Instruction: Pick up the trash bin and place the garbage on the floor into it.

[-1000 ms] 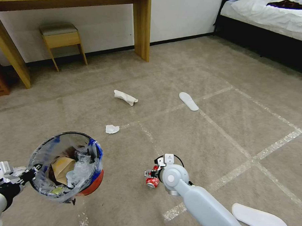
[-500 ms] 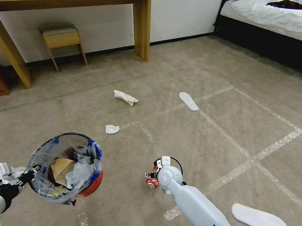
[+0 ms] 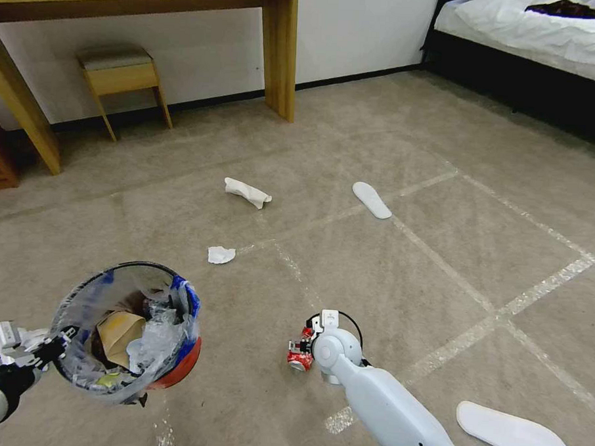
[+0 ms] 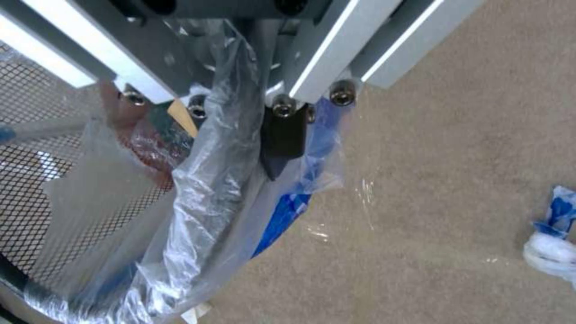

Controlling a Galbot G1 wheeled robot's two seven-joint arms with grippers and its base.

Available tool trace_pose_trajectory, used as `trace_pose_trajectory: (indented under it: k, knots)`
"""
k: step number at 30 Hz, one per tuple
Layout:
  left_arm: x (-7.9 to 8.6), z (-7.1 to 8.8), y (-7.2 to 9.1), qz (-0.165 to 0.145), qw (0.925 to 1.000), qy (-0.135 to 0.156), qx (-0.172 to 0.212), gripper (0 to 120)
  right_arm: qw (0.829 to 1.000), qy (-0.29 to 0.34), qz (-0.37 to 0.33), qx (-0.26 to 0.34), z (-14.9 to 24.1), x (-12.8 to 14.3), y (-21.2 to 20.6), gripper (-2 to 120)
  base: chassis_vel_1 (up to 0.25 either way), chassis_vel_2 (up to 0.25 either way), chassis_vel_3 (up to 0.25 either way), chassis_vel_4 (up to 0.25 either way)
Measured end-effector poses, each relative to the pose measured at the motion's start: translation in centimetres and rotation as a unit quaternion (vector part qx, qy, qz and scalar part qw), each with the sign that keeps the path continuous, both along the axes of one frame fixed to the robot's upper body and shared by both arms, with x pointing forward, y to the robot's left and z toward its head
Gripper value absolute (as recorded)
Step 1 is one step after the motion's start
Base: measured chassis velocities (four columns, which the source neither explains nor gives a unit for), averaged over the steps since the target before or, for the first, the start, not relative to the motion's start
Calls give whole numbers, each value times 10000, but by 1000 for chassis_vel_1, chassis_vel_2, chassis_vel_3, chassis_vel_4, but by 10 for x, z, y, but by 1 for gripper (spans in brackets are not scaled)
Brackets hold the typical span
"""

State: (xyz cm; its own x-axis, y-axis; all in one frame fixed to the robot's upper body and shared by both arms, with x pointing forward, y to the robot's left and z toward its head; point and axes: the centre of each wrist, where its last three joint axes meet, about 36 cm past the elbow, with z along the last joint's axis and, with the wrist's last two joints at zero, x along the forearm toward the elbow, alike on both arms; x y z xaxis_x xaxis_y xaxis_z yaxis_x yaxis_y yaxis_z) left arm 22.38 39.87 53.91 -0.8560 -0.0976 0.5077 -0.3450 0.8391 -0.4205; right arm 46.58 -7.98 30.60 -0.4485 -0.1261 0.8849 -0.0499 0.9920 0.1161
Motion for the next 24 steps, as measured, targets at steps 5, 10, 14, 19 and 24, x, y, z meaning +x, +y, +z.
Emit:
trace_pose_trajectory:
  k: [5,10,14,19,24]
  knots:
    - [0,-2,-1,10,10000,5,-10,1,10000,4,-9,-9,-6,-1,2,100,0,0,0,0]
    - [1,-3,1,31,10000,3,-8,1,10000,2,-27,30,-10,1,3,100,0,0,0,0]
    - [1,-3,0,28,10000,-10,-14,1,10000,-2,-35,29,-17,2,5,100,0,0,0,0]
    - [2,-3,2,33,10000,-25,-14,1,10000,3,-16,58,-23,2,12,100,0,0,0,0]
    - [3,-4,2,36,10000,-34,-18,1,10000,-17,10,75,-23,3,15,100,0,0,0,0]
